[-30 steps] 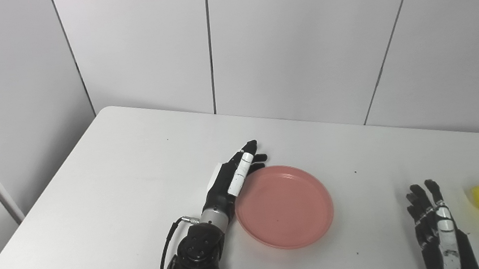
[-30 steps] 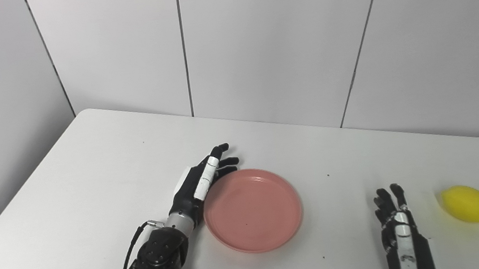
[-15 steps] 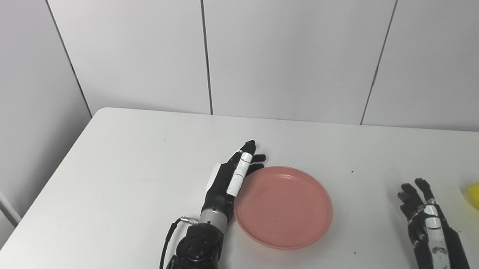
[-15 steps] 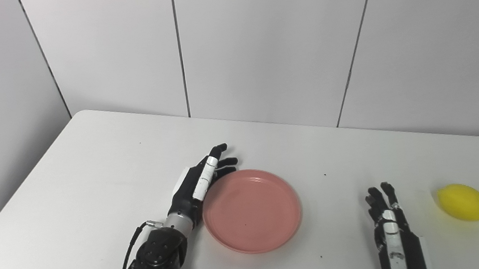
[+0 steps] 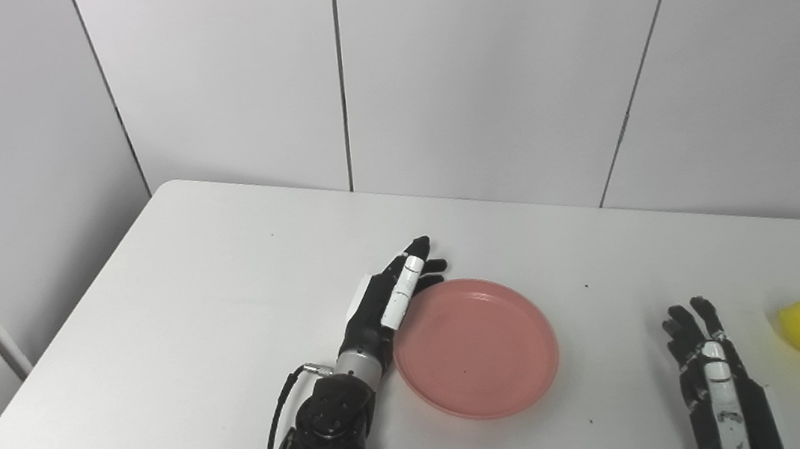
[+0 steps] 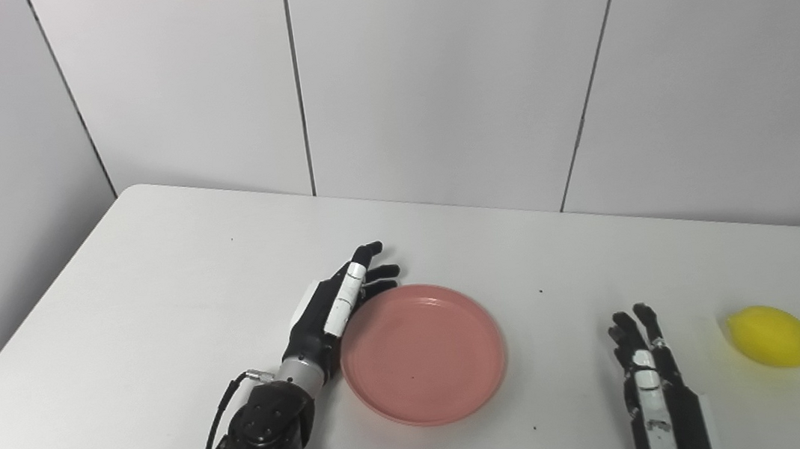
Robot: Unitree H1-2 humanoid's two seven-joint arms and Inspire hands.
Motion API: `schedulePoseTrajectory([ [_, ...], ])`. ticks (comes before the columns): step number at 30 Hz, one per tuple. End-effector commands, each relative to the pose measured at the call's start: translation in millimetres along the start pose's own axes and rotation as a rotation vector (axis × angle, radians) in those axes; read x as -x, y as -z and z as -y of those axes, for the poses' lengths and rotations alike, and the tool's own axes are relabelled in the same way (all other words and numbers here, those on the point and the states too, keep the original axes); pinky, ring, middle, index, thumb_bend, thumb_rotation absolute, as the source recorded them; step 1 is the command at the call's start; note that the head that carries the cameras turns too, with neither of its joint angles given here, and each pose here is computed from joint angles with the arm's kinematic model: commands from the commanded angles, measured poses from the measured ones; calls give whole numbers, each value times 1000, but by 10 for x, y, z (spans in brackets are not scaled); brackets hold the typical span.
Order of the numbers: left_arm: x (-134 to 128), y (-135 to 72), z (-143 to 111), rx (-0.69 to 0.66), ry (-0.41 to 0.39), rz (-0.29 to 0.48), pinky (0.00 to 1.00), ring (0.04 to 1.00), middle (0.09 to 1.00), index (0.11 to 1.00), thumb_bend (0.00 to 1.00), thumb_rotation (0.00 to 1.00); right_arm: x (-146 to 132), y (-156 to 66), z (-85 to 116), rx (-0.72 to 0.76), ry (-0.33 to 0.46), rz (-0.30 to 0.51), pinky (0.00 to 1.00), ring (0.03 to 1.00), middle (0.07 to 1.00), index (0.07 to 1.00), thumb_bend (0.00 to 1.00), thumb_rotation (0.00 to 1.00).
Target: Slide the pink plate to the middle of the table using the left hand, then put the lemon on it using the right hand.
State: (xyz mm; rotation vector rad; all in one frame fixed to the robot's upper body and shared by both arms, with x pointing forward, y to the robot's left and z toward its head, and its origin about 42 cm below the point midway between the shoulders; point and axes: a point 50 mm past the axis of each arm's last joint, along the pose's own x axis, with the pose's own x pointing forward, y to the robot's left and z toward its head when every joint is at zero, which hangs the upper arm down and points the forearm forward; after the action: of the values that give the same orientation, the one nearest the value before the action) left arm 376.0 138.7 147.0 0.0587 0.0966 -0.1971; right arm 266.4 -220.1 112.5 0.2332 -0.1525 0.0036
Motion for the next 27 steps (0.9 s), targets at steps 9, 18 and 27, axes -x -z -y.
schedulePoseTrajectory([
  [9,14,166,-183,44,68,-67,866,794,801,899,768,1000,91,296,-278,-35,29,-78,994,908,877,914,717,755],
  [18,13,204,-519,77,82,-70,915,847,844,925,786,1000,33,398,-533,-13,25,-82,999,916,889,924,691,756],
  [27,-19,264,-676,82,53,-69,825,831,834,921,775,1000,-28,473,-706,5,33,-91,989,913,900,929,709,786],
])
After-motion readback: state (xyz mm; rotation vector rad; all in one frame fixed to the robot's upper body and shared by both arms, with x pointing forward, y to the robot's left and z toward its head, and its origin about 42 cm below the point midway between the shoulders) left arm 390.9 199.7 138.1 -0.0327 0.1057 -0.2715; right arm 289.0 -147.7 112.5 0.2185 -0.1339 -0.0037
